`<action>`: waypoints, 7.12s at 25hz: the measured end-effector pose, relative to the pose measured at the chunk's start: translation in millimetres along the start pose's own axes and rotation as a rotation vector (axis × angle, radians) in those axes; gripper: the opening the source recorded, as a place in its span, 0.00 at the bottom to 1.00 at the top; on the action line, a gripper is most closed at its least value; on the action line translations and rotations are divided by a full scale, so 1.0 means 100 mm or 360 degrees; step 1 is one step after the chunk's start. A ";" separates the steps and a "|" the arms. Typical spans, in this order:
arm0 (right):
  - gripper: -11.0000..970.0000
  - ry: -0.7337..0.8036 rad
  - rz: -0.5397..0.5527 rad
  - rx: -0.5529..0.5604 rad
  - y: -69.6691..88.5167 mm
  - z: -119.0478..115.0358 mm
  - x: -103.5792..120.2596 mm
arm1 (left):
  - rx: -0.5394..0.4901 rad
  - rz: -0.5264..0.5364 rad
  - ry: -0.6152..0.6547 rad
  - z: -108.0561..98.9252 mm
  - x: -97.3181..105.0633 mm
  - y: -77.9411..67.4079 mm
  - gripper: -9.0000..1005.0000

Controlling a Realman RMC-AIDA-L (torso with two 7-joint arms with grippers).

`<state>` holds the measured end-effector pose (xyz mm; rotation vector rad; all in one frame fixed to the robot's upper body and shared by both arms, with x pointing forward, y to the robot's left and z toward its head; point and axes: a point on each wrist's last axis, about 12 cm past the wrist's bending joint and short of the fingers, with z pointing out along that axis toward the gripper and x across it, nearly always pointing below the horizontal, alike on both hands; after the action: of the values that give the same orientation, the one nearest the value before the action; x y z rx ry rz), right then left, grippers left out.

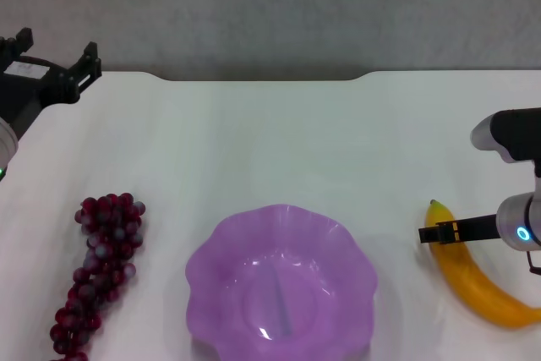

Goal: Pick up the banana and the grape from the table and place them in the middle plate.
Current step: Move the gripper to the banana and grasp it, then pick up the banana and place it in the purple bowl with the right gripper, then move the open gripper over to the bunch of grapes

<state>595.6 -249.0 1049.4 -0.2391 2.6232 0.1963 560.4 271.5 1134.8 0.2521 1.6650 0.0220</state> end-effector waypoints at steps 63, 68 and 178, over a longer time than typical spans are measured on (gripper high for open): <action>0.51 -0.0233 -0.1142 -0.0500 1.60 -1.06 -0.32 | -0.0013 -0.0007 -0.0026 -0.04 -0.03 0.02 0.87; 0.51 -0.0081 -0.1137 -0.0568 1.64 -0.77 -0.26 | -0.0011 -0.0006 -0.0034 -0.04 -0.04 0.02 0.87; 0.78 -0.1515 -0.0198 0.0378 -0.17 -1.23 0.15 | 0.0151 -0.0033 0.1387 0.34 0.14 -0.08 0.85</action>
<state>529.0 -290.0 1147.6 -0.1660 1.6597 -0.0475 591.6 262.1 1115.6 0.3212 2.5394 0.0407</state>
